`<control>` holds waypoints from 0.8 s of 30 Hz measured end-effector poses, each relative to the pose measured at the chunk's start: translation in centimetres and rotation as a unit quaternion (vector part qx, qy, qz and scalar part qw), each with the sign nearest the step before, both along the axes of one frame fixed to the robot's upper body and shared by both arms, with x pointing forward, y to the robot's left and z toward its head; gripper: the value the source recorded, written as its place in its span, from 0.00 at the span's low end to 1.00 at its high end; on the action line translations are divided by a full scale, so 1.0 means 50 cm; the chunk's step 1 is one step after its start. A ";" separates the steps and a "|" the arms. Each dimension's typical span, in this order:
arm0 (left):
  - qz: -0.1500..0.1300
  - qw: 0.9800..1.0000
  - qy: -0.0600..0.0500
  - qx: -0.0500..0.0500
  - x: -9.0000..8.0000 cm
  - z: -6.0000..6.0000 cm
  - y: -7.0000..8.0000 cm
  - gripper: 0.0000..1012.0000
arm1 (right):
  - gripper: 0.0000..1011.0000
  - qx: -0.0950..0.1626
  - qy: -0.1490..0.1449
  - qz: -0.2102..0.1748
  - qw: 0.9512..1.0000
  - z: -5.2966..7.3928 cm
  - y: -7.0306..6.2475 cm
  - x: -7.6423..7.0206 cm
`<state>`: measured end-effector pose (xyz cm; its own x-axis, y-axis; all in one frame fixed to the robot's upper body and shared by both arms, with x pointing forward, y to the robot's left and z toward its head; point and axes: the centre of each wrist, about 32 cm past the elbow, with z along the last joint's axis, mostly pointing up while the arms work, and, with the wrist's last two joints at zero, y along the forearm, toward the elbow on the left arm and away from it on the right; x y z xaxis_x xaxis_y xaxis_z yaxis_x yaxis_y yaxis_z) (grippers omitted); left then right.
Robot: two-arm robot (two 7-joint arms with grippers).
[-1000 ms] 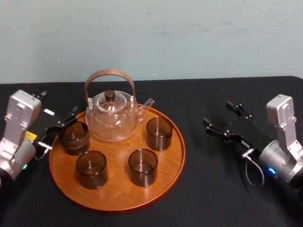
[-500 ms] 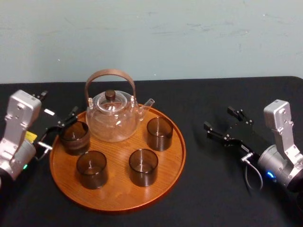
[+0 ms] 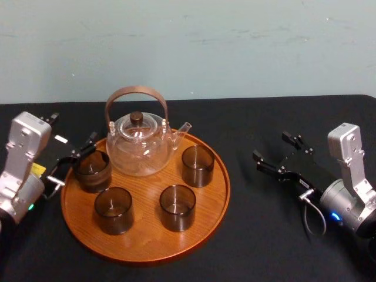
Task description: Pick up the glass from the table and place it on the tray.
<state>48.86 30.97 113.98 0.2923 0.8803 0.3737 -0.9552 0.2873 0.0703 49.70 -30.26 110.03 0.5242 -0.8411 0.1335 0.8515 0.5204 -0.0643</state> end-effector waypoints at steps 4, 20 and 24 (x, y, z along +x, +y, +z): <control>0.000 1.000 0.000 0.000 0.000 0.000 0.000 0.99 | 0.99 0.000 0.000 0.000 1.000 0.000 0.000 0.000; 0.000 1.000 0.000 0.000 0.000 0.000 0.000 0.99 | 0.99 0.001 0.000 0.001 1.000 0.001 0.000 0.000; 0.000 1.000 0.000 0.000 0.000 0.000 0.000 0.99 | 0.99 0.001 0.000 0.001 1.000 0.001 -0.001 0.000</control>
<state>48.86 30.97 113.98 0.2923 0.8803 0.3738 -0.9552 0.2873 0.0702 49.71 -30.29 110.10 0.5260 -0.8400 0.1329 0.8503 0.5225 -0.0627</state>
